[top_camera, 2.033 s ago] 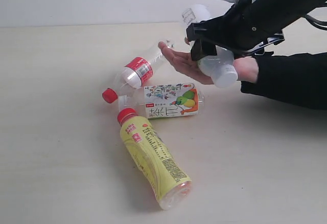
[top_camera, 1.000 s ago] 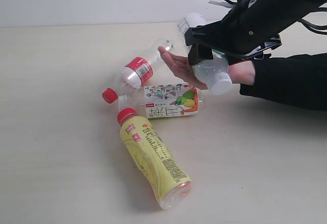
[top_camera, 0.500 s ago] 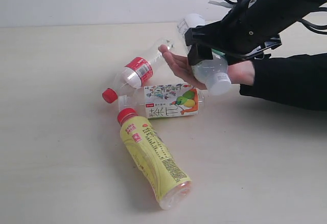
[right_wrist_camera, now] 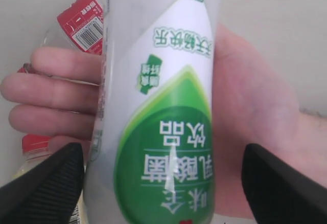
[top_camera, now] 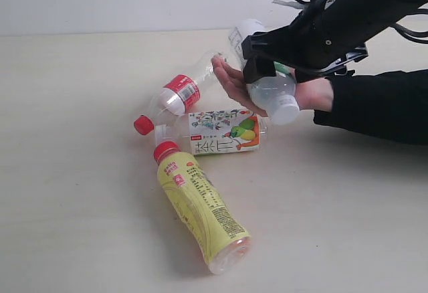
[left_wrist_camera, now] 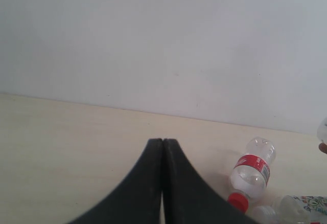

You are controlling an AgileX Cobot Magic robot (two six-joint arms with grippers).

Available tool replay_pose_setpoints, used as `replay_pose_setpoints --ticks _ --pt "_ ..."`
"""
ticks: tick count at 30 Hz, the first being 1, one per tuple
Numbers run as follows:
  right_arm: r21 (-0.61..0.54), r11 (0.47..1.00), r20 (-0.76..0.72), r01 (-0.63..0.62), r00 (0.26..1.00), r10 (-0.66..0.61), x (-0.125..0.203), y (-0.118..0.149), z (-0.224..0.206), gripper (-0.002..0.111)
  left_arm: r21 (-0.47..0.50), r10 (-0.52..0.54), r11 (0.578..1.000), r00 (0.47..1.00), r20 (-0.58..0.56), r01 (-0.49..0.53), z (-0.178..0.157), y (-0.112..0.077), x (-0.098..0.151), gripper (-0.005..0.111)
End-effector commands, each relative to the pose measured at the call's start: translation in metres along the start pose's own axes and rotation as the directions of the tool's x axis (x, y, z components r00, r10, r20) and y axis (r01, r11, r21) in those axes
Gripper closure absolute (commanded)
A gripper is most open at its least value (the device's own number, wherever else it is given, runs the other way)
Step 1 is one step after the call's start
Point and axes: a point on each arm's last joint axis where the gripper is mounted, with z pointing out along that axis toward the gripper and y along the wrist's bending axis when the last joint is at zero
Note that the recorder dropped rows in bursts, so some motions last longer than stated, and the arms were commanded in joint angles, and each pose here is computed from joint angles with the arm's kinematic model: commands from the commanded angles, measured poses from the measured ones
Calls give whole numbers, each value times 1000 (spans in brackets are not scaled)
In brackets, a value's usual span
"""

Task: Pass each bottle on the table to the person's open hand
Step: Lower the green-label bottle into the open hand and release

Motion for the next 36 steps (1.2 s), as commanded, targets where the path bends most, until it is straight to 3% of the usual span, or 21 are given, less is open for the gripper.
replay_pose_setpoints --ticks 1,36 --pt "-4 1000 30 23 999 -23 -4 2 -1 28 -4 6 1000 1000 5 -6 -1 0 0 107" --pt "-12 998 55 66 996 -65 -12 6 -9 28 -4 6 1000 1000 5 -6 -1 0 0 107"
